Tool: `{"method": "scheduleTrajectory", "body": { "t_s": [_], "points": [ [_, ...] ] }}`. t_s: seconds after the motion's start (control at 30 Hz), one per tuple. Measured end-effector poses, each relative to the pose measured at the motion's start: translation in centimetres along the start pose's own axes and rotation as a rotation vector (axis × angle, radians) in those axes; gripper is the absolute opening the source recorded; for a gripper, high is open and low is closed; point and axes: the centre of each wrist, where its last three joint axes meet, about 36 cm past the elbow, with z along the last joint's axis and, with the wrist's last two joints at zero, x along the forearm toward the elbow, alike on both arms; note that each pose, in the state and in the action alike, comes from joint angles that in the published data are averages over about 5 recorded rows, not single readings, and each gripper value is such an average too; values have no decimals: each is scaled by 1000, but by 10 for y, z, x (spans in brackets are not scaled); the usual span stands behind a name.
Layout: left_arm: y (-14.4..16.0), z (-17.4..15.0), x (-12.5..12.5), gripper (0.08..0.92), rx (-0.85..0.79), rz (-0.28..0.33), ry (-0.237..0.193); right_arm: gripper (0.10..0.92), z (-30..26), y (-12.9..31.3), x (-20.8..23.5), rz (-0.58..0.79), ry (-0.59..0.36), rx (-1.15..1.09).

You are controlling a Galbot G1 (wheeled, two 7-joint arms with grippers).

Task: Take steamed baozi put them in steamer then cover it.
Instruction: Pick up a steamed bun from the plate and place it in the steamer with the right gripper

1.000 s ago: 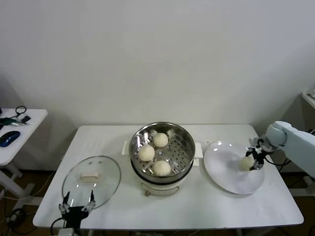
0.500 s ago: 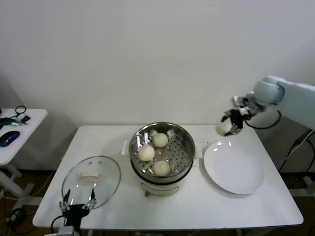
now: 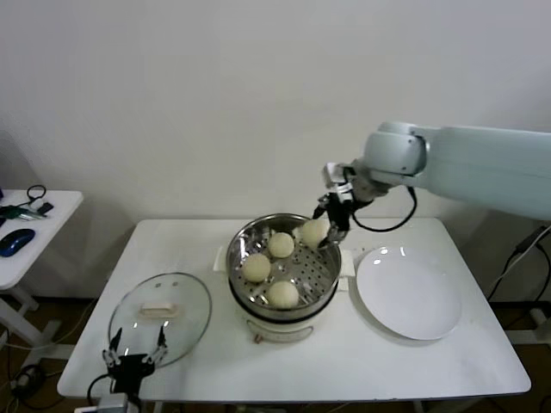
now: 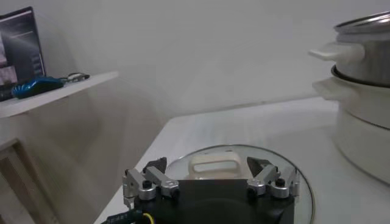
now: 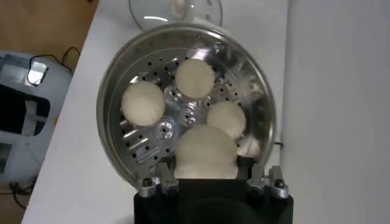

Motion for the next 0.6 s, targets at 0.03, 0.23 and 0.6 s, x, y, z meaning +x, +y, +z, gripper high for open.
{"method": "scheduleTrajectory", "body": {
  "t_s": [0.03, 0.23, 0.6],
  "points": [
    [0, 0, 0, 823, 0, 1, 1, 670, -2, 1, -7, -6, 5, 2],
    [0, 2, 0, 823, 0, 0, 4, 670, -5, 8, -44, -30, 40, 8],
    [-1, 4, 1, 823, 1, 5, 9, 670, 0, 14, -82, -43, 90, 9]
  ]
}}
